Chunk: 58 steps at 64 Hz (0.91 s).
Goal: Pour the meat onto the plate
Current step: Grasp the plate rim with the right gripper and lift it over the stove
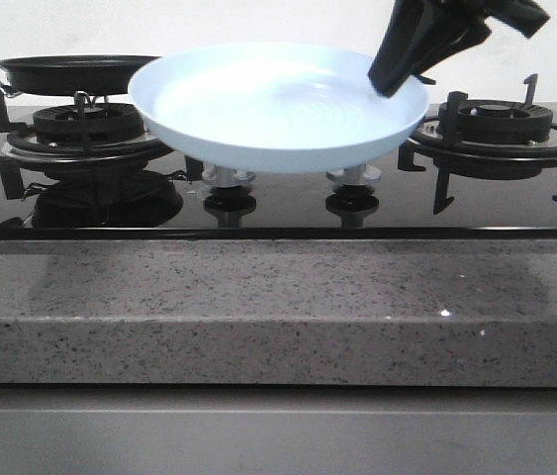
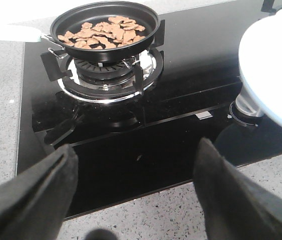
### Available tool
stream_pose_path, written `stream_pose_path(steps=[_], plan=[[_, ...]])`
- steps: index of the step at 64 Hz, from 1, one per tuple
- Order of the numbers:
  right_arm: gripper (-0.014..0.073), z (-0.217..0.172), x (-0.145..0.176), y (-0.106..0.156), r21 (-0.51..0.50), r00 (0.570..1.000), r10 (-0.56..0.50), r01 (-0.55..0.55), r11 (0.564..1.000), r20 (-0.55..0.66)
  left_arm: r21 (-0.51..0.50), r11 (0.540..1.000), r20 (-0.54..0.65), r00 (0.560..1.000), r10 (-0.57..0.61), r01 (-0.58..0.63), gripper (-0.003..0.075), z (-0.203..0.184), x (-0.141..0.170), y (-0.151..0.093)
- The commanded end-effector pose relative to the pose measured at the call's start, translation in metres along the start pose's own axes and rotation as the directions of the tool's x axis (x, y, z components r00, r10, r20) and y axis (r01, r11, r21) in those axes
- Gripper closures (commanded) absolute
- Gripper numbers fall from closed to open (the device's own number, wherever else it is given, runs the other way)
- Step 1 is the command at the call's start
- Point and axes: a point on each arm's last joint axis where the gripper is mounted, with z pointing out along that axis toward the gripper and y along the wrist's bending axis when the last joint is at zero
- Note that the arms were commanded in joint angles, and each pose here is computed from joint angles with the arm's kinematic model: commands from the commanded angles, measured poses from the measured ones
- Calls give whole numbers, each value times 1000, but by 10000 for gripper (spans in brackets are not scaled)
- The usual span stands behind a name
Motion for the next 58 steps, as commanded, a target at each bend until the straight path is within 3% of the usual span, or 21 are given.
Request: stream_pose_path(steps=[1,13,50,58], plan=[[656,-20,-13,7,7,991,-16,15,1000,134,5,1000,104,995,4,-4,231,-3,-15,-1],[655,-12,-13,0,55,992,-53,46,997,114,5,1000,104,995,4,-4,231,-3,-15,-1],[655,4,-11,-7,57,996,-37,33,998,79,4,1000,102,995,5,-6,230,-3,-15,0],[655,4,-11,-7,57,996,-37,33,998,79,6,1000,141,990,-10,10,162,-3,-19,0]])
